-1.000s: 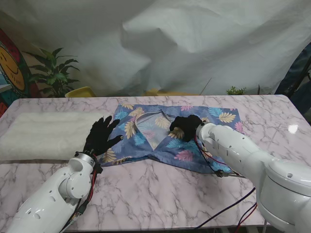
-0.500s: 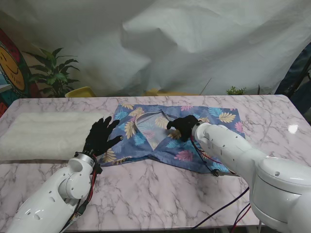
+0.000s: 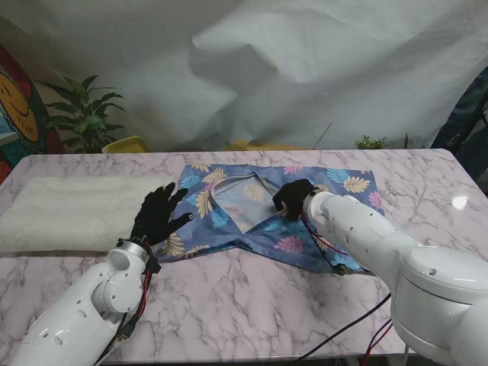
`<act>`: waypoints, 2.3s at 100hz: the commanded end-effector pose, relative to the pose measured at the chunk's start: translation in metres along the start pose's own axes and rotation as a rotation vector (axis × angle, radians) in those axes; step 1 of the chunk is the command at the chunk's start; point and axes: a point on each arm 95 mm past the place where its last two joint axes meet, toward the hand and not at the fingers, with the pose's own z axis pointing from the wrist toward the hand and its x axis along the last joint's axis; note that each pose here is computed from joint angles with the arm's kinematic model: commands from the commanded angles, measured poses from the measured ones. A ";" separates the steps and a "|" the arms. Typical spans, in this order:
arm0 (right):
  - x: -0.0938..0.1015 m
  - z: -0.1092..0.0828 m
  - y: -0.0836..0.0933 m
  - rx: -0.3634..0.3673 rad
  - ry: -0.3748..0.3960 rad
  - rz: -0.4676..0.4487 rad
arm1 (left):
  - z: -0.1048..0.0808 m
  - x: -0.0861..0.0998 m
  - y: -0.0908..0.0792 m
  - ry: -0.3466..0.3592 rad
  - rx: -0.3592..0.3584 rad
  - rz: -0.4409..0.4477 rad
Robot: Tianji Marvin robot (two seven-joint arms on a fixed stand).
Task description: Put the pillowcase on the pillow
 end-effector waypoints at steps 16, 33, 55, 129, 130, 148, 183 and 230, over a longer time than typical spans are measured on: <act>-0.004 -0.006 0.008 -0.024 -0.058 -0.118 | 0.001 0.003 0.002 0.008 -0.009 -0.005; -0.007 -0.011 0.013 0.001 -0.079 -0.203 | 0.001 0.003 0.002 0.012 -0.006 -0.007; -0.007 -0.017 0.017 0.022 -0.071 -0.204 | 0.001 0.003 0.002 0.011 -0.002 -0.011; -0.004 -0.068 0.043 -0.416 -0.180 0.026 | 0.000 0.001 -0.002 -0.004 0.009 -0.007; -0.004 -0.069 0.044 -0.421 -0.179 0.022 | 0.000 0.000 -0.002 -0.005 0.010 -0.007; 0.005 -0.086 0.064 -0.510 -0.168 -0.066 | -0.001 -0.003 -0.010 -0.001 0.008 -0.002; 0.010 -0.104 0.094 -0.621 -0.184 -0.156 | -0.007 -0.010 -0.043 0.025 0.002 0.044; 0.018 -0.120 0.107 -0.649 -0.188 -0.204 | -0.028 -0.049 -0.103 0.004 -0.159 0.186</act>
